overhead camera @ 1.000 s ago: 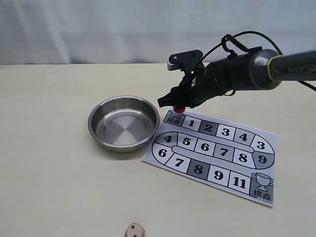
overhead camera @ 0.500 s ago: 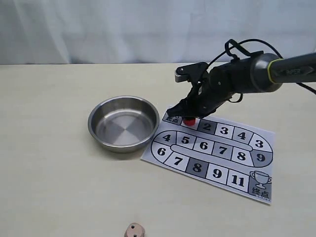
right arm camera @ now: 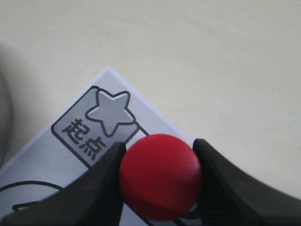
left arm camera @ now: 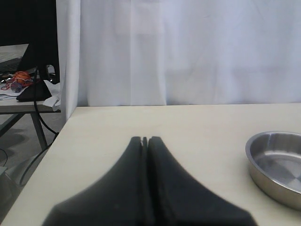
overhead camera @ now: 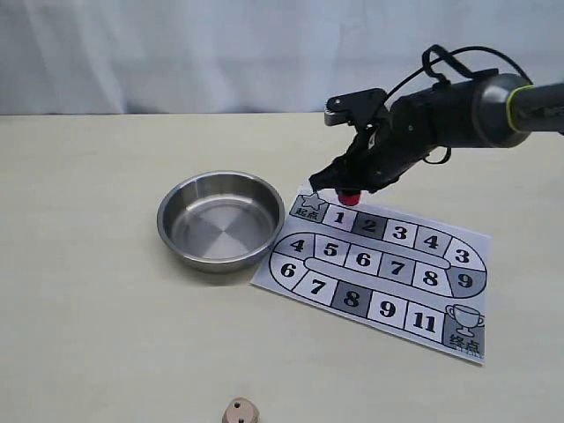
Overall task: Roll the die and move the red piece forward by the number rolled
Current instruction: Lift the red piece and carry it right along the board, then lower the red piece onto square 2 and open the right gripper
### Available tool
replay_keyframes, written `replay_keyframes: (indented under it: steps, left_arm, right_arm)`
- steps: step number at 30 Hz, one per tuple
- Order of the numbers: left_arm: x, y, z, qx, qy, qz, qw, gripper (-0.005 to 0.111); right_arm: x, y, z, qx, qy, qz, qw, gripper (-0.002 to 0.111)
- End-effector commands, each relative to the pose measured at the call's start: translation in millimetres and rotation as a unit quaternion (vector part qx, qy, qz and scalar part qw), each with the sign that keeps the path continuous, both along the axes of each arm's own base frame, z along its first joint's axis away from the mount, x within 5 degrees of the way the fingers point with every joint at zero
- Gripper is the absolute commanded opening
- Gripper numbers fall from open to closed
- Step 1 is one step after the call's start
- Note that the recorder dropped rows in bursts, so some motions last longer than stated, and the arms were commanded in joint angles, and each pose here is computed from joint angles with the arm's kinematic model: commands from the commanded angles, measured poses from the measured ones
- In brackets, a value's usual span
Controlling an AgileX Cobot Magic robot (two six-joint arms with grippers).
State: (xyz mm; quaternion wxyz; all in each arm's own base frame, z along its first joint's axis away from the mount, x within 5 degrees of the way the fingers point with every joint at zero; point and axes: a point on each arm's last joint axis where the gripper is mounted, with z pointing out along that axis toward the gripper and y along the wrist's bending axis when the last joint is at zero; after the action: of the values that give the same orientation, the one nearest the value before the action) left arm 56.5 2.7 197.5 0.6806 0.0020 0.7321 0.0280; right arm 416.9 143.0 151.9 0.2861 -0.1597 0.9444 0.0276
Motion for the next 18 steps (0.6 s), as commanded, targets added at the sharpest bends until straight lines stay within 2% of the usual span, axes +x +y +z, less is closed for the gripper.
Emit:
replay_keyframes:
  steps: [1, 9, 14, 18]
  left_arm:
    - [0, 0, 3, -0.002, -0.008, -0.001, 1.0, 0.0]
    - [0, 0, 3, -0.002, -0.009, -0.001, 1.0, 0.0]
    - [0, 0, 3, -0.002, -0.009, -0.001, 1.0, 0.0]
    - [0, 0, 3, -0.002, -0.009, -0.001, 1.0, 0.0]
  right_arm:
    - [0, -24, 6, -0.018, 0.026, -0.022, 0.999, 0.004]
    - [-2, -28, 2, -0.02, 0.039, -0.028, 0.999, 0.004]
    - [-12, -28, -26, -0.001, 0.049, -0.037, 0.998, 0.004]
    - [-12, -28, -31, -0.003, 0.055, -0.037, 0.998, 0.005]
